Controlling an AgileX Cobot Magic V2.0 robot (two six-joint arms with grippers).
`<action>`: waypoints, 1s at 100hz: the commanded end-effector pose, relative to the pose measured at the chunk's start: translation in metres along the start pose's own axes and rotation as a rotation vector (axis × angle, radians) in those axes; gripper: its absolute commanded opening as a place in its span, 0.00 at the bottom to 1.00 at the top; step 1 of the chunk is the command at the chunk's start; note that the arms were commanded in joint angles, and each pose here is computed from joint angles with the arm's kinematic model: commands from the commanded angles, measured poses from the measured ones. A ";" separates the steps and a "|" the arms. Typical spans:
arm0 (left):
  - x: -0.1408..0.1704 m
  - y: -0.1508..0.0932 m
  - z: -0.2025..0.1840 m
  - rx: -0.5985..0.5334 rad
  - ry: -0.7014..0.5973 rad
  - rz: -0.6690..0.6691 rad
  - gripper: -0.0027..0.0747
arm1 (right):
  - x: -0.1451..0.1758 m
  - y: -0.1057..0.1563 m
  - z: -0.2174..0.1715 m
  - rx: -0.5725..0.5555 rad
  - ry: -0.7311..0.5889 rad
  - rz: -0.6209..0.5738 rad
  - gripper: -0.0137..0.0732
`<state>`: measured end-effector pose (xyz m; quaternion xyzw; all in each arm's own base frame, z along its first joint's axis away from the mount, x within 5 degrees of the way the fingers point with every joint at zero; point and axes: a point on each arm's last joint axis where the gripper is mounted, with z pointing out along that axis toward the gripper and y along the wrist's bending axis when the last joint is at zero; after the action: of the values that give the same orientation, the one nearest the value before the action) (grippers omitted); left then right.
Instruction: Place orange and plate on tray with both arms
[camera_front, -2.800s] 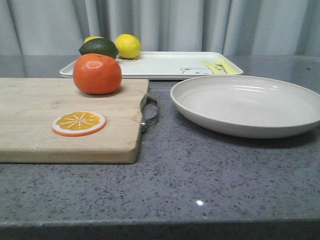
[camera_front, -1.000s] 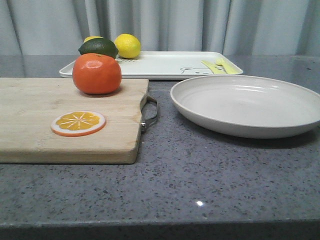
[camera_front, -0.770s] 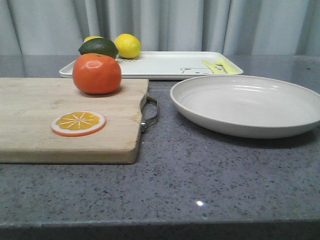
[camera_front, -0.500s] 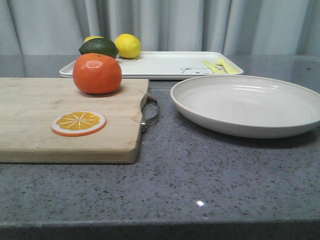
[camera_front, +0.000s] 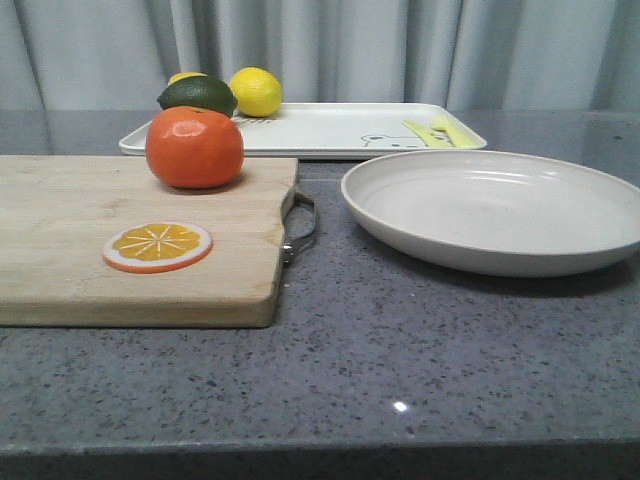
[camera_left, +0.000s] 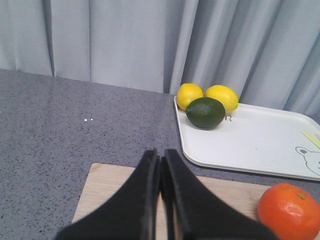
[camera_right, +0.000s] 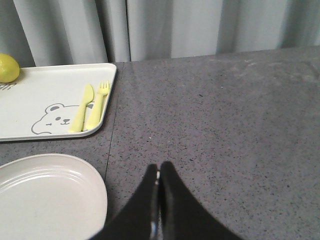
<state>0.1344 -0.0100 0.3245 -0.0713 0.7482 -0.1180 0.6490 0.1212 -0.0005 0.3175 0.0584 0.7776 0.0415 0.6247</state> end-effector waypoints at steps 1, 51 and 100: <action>-0.021 -0.005 0.006 0.008 -0.049 -0.016 0.01 | -0.017 0.003 -0.002 -0.017 -0.079 0.004 0.09; -0.034 -0.014 0.056 0.006 0.184 -0.020 0.31 | -0.012 0.002 -0.001 -0.007 -0.032 0.003 0.09; -0.029 -0.063 0.102 0.181 0.320 0.029 0.82 | -0.012 0.002 -0.001 -0.007 -0.030 0.003 0.09</action>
<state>0.2283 -0.0608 0.3341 0.0096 0.8543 -0.1643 0.4931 0.1196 -0.0007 0.3126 0.0622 0.7980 0.0397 0.5981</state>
